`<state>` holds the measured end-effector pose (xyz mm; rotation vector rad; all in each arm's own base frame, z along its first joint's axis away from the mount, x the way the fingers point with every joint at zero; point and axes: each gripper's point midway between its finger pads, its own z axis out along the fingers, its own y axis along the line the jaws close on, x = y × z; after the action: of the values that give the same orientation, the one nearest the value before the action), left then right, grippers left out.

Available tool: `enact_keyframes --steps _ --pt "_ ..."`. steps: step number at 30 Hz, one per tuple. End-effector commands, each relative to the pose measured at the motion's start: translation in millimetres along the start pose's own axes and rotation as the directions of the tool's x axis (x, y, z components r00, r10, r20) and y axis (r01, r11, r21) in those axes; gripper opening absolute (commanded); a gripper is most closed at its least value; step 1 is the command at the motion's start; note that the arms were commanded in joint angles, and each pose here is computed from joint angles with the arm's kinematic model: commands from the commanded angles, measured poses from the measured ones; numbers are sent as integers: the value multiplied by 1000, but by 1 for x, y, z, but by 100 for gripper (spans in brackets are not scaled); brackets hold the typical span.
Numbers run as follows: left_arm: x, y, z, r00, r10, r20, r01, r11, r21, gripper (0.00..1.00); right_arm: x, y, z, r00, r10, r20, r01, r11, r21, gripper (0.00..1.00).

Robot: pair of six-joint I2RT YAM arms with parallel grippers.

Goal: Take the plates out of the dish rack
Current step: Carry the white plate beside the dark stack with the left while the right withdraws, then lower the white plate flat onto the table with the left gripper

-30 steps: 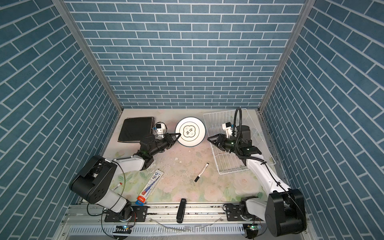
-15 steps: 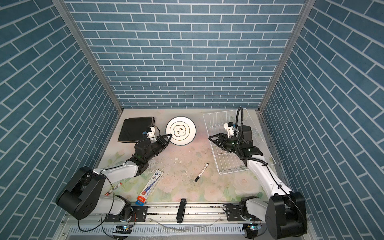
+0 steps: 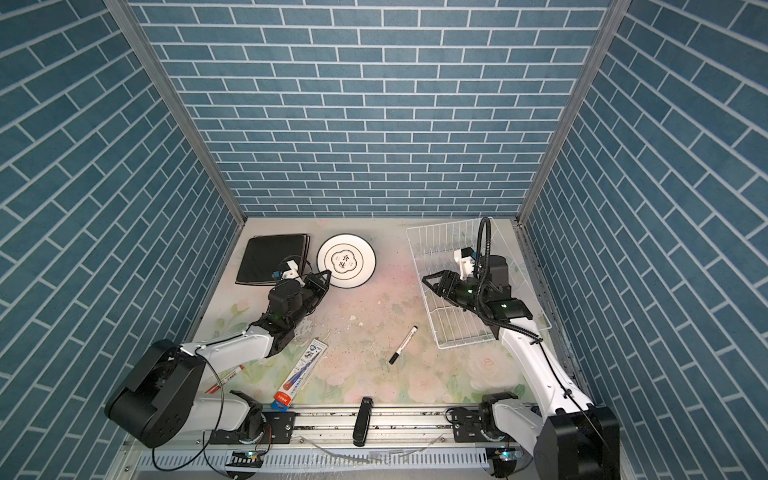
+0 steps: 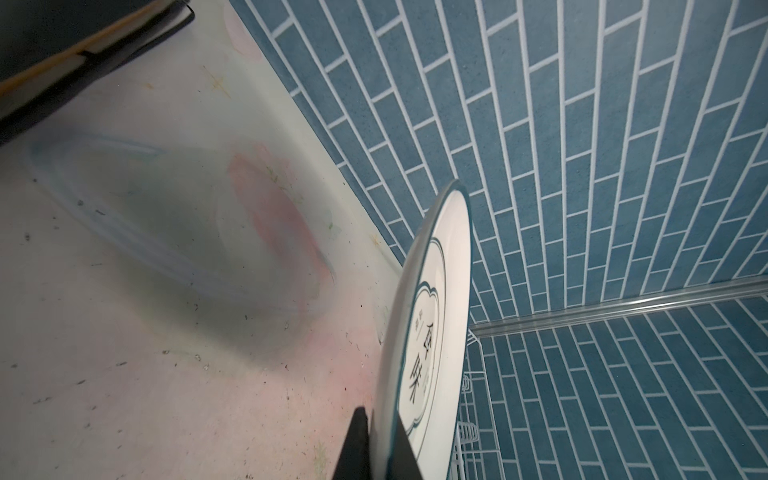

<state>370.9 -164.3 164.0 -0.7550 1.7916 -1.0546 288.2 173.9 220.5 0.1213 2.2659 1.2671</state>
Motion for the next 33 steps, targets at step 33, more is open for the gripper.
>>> enact_keyframes --steps 33 --pt "19 58 41 971 -237 -13 222 928 -299 0 2 -20 -13 999 -43 31 38 990 139 59"
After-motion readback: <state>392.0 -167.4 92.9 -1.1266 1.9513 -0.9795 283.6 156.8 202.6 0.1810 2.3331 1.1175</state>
